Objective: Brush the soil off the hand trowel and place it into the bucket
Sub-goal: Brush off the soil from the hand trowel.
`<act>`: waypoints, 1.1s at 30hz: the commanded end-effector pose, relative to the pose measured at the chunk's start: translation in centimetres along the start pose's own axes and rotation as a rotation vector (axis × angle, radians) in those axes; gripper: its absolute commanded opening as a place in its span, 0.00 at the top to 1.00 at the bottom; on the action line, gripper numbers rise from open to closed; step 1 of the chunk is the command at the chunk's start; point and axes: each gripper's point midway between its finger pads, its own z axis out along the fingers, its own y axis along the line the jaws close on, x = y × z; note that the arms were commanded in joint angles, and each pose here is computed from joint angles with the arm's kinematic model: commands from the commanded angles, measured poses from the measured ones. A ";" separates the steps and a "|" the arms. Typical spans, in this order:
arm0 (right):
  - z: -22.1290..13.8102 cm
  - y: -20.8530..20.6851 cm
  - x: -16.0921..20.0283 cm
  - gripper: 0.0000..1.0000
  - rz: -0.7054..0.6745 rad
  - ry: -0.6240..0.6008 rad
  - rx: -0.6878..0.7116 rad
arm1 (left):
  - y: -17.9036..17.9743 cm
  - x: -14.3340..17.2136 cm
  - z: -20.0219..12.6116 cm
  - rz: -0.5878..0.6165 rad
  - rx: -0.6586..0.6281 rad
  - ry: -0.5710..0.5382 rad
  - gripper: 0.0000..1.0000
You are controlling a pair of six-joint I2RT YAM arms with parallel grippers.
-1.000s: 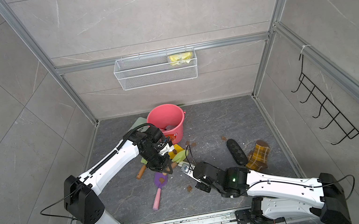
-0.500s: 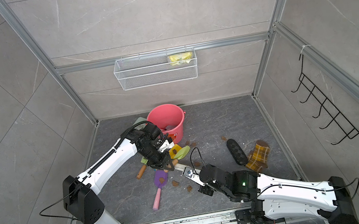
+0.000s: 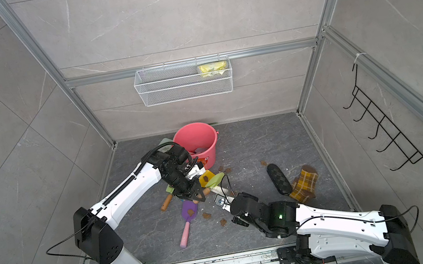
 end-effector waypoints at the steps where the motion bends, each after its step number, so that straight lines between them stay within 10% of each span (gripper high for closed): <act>1: -0.1 -0.4 0.9 1.00 0.034 0.050 0.021 | -0.7 0.1 -1.5 0.022 -0.011 -0.027 1.00; 10: -1.6 1.3 -2.4 1.00 -0.010 -0.102 -0.094 | 0.5 0.6 0.0 -0.004 -0.050 0.035 1.00; 24: 0.6 -1.4 0.3 1.00 0.046 0.027 0.081 | 0.2 0.9 0.0 0.020 -0.061 0.045 1.00; 33: -0.4 2.5 -1.7 1.00 -0.032 -0.088 -0.109 | -0.3 0.2 -0.3 -0.001 -0.004 0.016 1.00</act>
